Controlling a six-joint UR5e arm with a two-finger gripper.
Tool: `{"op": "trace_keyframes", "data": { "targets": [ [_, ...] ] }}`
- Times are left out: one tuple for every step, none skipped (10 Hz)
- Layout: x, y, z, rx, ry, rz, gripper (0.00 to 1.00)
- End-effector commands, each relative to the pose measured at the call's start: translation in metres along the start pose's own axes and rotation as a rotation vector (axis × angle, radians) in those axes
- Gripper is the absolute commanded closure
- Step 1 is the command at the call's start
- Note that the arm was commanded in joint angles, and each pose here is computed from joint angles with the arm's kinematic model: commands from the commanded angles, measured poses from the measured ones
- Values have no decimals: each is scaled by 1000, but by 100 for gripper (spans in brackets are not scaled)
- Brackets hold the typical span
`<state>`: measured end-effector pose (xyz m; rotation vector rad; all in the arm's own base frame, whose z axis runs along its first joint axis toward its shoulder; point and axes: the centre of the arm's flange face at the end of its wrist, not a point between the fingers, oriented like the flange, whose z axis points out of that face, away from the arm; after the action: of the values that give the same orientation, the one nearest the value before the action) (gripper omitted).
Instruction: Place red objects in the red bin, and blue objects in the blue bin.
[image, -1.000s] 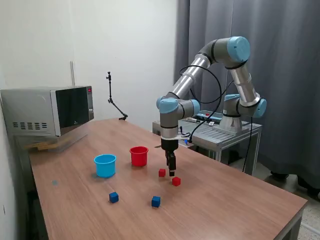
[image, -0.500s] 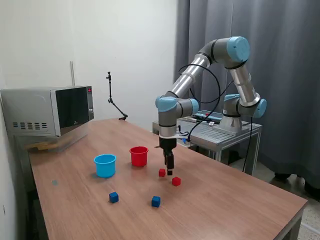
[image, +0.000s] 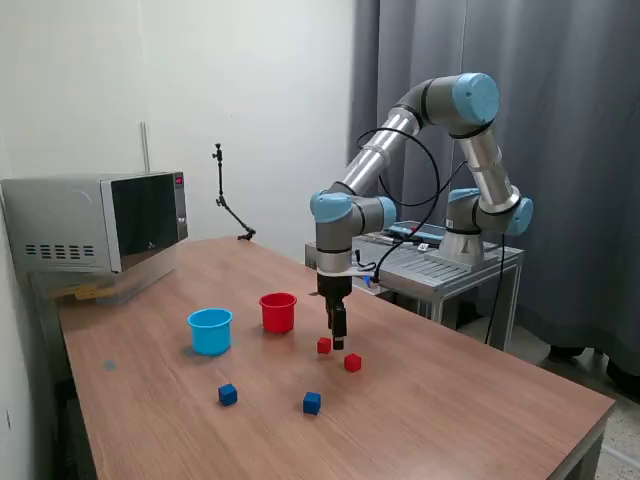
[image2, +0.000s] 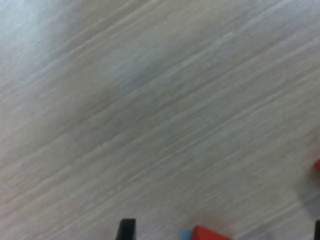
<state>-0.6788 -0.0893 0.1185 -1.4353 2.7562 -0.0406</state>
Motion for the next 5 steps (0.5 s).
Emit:
{"op": "trace_keyframes", "data": {
  "targets": [
    [0,0,0,1,1,2,0],
    [1,-1,1,2,0,0,0],
    [2,-1,1,1,1,0,0],
    [2,0,0,-2,2,-2,0],
    [2,-1,0,0,2,0,0]
  ]
}}
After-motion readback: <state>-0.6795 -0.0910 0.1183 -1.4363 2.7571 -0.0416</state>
